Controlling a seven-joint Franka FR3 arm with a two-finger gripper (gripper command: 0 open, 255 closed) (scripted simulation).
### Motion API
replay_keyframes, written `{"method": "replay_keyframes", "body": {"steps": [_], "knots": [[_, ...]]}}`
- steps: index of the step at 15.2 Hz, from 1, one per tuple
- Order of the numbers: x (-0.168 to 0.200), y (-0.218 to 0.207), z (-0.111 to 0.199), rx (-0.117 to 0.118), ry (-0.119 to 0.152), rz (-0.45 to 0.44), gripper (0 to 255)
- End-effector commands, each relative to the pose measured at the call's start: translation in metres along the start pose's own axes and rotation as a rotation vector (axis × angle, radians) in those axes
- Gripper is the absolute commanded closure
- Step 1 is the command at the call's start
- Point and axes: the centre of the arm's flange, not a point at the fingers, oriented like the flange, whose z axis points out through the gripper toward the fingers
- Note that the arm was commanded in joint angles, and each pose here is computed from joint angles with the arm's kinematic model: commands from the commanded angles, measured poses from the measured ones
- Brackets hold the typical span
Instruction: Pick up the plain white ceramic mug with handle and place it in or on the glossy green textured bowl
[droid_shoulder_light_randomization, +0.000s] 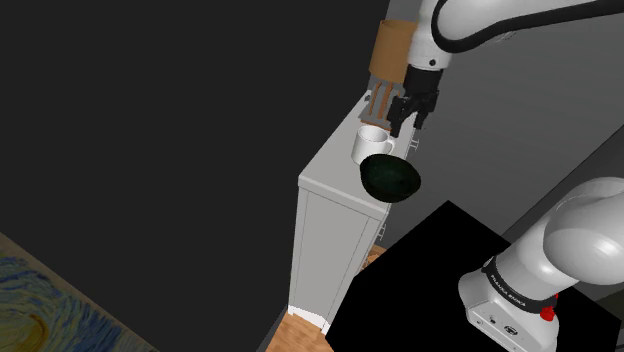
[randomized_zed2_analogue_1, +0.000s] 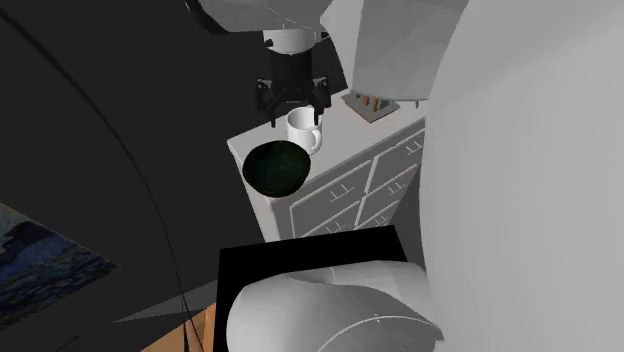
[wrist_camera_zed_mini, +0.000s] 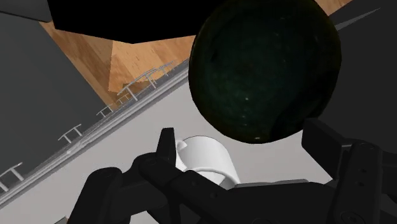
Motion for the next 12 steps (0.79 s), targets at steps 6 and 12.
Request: {"method": "replay_keyframes", "body": {"steps": [6,12], "knots": [[0.076,-0.016,0.042,-0.011,0.036,0.028,0],[0.113,-0.023,0.072,-0.016,0.052,0.042,0]]}}
